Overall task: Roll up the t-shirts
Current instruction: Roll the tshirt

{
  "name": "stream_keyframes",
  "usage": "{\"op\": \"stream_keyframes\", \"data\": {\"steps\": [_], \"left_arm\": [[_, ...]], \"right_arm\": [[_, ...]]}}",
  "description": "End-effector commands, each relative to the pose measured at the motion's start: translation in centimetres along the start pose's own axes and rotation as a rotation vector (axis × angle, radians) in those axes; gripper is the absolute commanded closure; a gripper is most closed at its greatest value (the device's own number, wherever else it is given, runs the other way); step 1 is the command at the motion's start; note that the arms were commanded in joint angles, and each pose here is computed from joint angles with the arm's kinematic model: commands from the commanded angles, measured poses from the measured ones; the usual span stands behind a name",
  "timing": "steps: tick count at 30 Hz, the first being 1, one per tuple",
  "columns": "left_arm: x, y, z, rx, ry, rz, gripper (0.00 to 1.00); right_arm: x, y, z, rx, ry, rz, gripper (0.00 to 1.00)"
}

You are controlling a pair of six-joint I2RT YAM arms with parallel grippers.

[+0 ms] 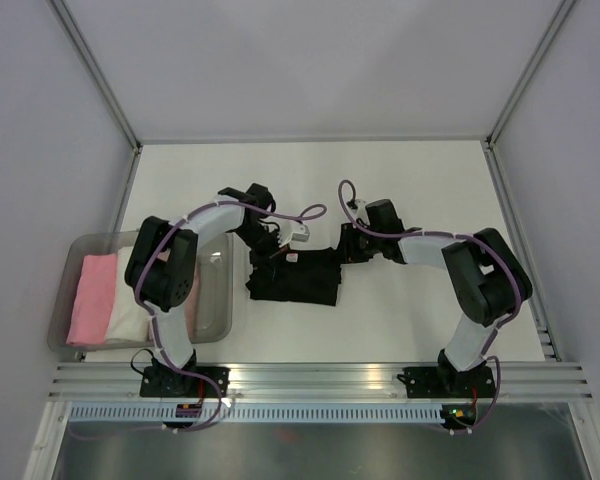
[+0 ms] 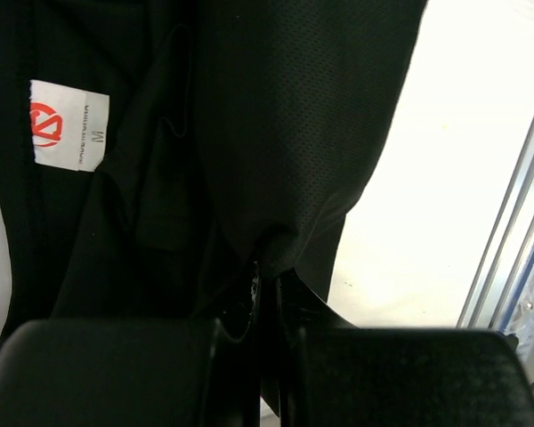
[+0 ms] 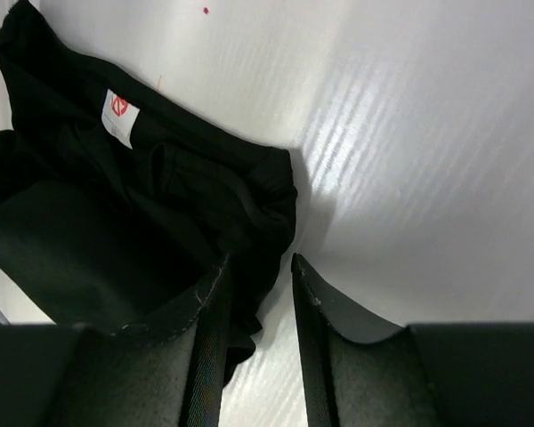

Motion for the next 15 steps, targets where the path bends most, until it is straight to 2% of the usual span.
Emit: {"op": "stream_keyframes", "data": {"steps": [1, 6, 8, 9, 10, 12, 13, 15], "left_arm": [[0.0, -1.2, 0.8, 0.029, 0.000, -0.011, 0.98], [0.5, -0.4, 0.9, 0.035, 0.014, 0.019, 0.95], [0.6, -0.3, 1.0, 0.026, 0.019, 0.025, 0.90], [0.7, -0.4, 1.1, 0.028, 0.019, 0.025, 0.85], [0.7, -0.5, 1.2, 0.030, 0.018, 0.023, 0.85], [0.5, -0.8, 1.3, 0.034, 0.011, 0.021, 0.77], [0.5, -0.9, 1.4, 0.036, 0.008, 0.026, 0.75], [0.2, -1.1, 1.6, 0.039, -0.003, 0.029, 0.68]], "right_arm": [[-1.8, -1.9, -0.2, -0.059, 0.052, -0.044, 0.60], [-5.7, -3.6, 0.9, -0.150, 0.128, -0.123, 0.60], [-7.2, -3.6, 1.5, -0.213, 0.164, -0.146, 0.63], [-7.6, -3.3, 2.6, -0.262, 0.143, -0.163, 0.70], [-7.2, -2.6, 2.9, -0.269, 0.131, -0.142, 0.75], [-7.2, -2.3, 5.3, -0.320, 0.002, -0.197, 0.86], [-6.6, -0.6, 6.4, -0.329, -0.069, -0.184, 0.87], [-5.7, -0.1, 8.3, -0.306, -0.210, -0.229, 0.90]]}}
Point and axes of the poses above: each gripper's point midway between its finger pads, its own x axis out along the fingers, its own z axis along the line the jaws close on, y = z × x, the point moved 9 cm from there along -x, back along the fingers, and after that the axes turned 10 degrees about -x, right-handed, at the moved point
